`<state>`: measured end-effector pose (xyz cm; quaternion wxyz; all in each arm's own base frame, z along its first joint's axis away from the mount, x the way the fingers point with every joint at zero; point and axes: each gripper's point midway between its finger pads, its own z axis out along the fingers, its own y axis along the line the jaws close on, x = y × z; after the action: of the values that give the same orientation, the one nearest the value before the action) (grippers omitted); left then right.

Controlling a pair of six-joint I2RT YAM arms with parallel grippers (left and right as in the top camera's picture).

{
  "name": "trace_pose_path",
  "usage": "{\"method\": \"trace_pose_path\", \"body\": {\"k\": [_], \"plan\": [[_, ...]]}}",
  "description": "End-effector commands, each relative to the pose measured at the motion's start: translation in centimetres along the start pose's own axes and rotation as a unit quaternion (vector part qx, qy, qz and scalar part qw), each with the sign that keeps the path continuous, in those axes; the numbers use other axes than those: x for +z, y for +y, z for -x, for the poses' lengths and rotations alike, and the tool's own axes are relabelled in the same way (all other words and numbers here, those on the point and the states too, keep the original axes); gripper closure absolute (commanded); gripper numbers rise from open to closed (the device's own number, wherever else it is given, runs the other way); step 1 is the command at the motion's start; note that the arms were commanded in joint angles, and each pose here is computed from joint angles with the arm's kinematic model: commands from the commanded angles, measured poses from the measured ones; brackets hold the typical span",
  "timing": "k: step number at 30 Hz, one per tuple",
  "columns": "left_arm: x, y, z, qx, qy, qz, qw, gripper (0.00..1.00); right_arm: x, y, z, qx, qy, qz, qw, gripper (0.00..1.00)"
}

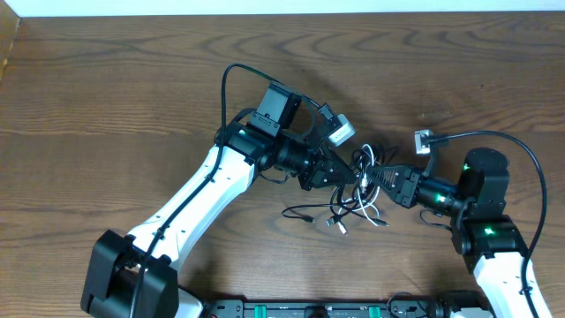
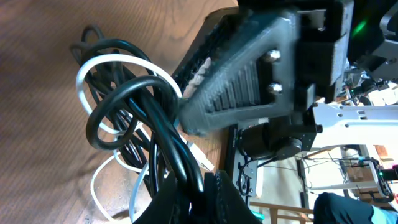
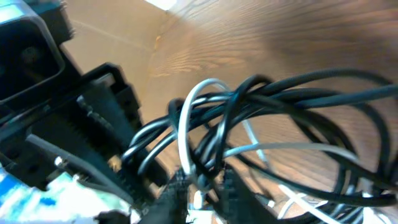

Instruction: Untangle cables

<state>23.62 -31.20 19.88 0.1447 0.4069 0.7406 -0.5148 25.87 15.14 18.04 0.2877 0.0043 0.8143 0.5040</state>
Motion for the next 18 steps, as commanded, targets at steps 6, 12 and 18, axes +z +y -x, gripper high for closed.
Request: {"method": "trace_pose_path", "body": {"k": [6, 12, 18], "plan": [[-0.1, -0.6, 0.2, 0.000, -0.002, -0.012, 1.000, 0.92, -0.4, -4.2, 2.1, 0.087, -0.080, -0.121, 0.986, 0.99], [-0.2, 0.5, 0.1, 0.000, 0.001, 0.017, 1.000, 0.92, -2.8, -10.2, -0.3, 0.193, -0.100, -0.276, 0.936, 0.99], [-0.6, 3.9, -0.3, 0.000, 0.015, 0.119, 0.993, 0.92, -1.6, -8.0, -1.2, 0.145, -0.046, -0.217, 0.964, 0.99]]}}
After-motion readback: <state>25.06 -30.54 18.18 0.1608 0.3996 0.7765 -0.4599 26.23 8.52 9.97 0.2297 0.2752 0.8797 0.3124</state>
